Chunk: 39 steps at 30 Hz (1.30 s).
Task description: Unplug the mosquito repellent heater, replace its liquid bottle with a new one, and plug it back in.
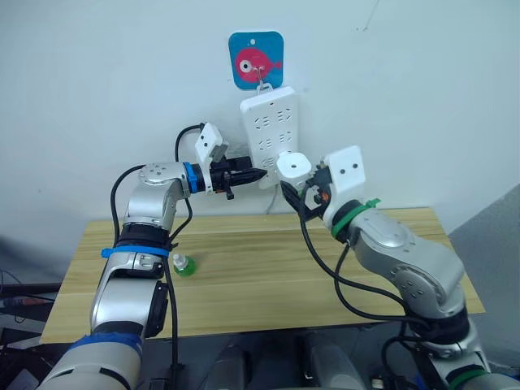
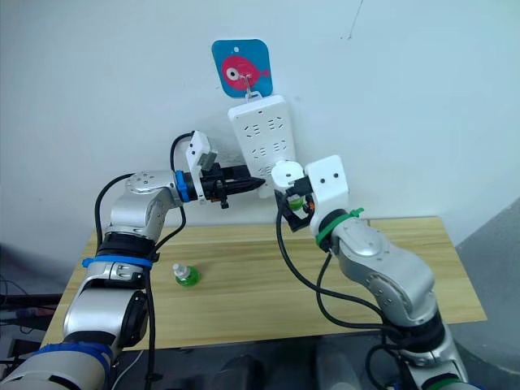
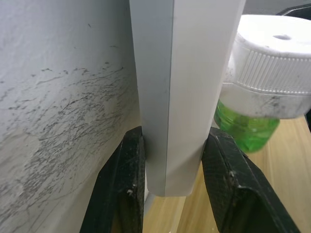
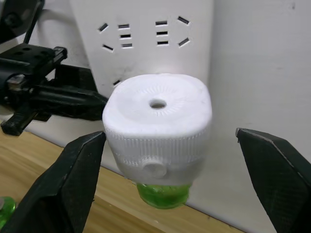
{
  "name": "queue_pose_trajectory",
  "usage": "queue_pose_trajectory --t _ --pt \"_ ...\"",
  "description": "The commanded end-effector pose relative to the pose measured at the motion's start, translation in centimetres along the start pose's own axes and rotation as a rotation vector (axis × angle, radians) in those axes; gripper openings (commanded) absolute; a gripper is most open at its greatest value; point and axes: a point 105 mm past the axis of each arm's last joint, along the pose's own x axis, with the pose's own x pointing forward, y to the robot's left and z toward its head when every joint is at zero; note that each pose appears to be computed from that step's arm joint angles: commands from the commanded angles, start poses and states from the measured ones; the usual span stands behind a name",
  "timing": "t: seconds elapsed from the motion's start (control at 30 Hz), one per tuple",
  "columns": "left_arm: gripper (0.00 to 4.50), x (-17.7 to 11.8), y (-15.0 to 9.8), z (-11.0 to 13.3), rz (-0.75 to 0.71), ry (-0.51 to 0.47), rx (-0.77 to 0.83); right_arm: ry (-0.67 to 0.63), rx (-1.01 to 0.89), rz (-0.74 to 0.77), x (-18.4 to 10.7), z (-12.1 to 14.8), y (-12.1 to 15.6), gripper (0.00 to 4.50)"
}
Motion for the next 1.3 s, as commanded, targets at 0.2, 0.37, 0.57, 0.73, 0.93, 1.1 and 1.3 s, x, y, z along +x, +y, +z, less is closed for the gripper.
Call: queue_pose_trajectory --t 0.2,0.37,0.57,0.73,0.93,1.1,1.3 --pt "1.28 0.4 -0.7 0.5 -0.026 -0.009 0.028 -0.046 -0.001 -0.003 1.3 1.2 0.6 4.50" --pt "1.28 0.2 -0.5 0.5 -0.008 -0.011 0.028 -0.050 -0.001 0.017 1.2 1.4 1.0 3.33" --pt "1.28 0.0 0.0 0.0 0.037 -0.003 0.036 -0.044 -0.017 0.043 0.4 1.6 1.4 2.99" --pt "1.28 -0.1 0.6 -0.2 0.070 0.007 0.044 -0.015 -0.038 0.076 -1.7 1.5 1.3 2.99" --pt "1.28 -0.5 0.9 -0.4 0.076 0.018 0.046 -0.005 -0.041 0.112 -3.8 1.8 0.7 2.99" --pt "1.28 -1.9 0.5 0.1 0.042 -0.017 0.090 -0.030 -0.007 0.085 -4.2 2.2 -0.9 2.99" --pt "2.89 -4.7 1.0 0.2 0.098 -0.001 0.192 -0.056 0.037 0.097 -5.0 2.4 -1.9 2.99"
